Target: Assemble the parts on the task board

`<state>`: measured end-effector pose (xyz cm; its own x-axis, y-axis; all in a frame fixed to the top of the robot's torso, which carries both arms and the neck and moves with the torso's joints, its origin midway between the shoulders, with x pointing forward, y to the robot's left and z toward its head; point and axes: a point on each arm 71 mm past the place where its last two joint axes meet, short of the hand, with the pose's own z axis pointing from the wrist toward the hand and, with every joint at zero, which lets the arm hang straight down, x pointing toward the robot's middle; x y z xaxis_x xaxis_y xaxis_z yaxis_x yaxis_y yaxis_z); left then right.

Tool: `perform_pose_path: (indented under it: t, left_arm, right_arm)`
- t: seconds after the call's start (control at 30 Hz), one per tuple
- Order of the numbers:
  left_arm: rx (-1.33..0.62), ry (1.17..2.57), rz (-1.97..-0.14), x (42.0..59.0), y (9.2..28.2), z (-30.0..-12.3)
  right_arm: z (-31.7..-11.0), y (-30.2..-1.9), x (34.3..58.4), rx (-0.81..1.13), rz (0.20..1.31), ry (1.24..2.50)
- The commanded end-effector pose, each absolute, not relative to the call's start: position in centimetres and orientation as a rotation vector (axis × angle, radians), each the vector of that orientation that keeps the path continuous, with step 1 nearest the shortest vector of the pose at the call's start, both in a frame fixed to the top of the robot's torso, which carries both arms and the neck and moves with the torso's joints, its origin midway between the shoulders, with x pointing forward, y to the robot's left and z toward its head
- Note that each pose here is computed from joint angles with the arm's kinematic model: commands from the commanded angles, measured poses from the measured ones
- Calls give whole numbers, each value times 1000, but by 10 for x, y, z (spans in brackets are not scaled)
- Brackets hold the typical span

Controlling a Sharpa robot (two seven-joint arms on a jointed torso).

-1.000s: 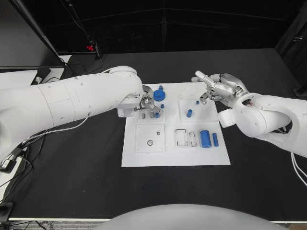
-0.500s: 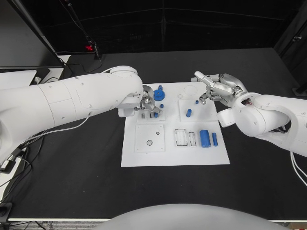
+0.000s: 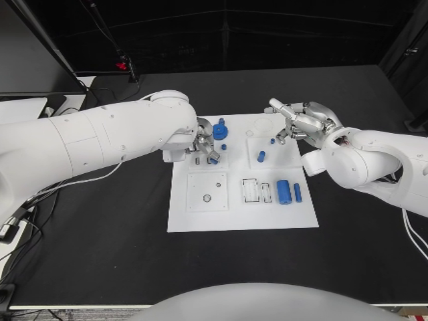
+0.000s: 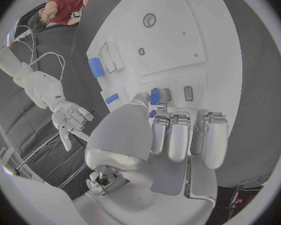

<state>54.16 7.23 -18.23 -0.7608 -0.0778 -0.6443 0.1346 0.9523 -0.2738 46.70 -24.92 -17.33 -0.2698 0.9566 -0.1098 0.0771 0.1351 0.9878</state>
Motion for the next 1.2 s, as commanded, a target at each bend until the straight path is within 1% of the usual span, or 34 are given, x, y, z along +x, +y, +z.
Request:
perform_pose_path:
  t: [0.03, 0.43, 1.03, 1.2]
  left_arm:
    - [54, 2401, -420, 541, 71, -183]
    - [37, 2371, -463, 542, 78, -181]
    - [-34, 2386, -455, 545, 105, -177]
    - [-39, 2395, -441, 546, 109, -178]
  right_arm:
    - [-173, -249, 467, 1048, 1262, 1534]
    - [-175, -251, 467, 1055, 1254, 1540]
    - [-177, -253, 468, 1061, 1244, 1543]
    - [-177, -254, 467, 1062, 1243, 1543]
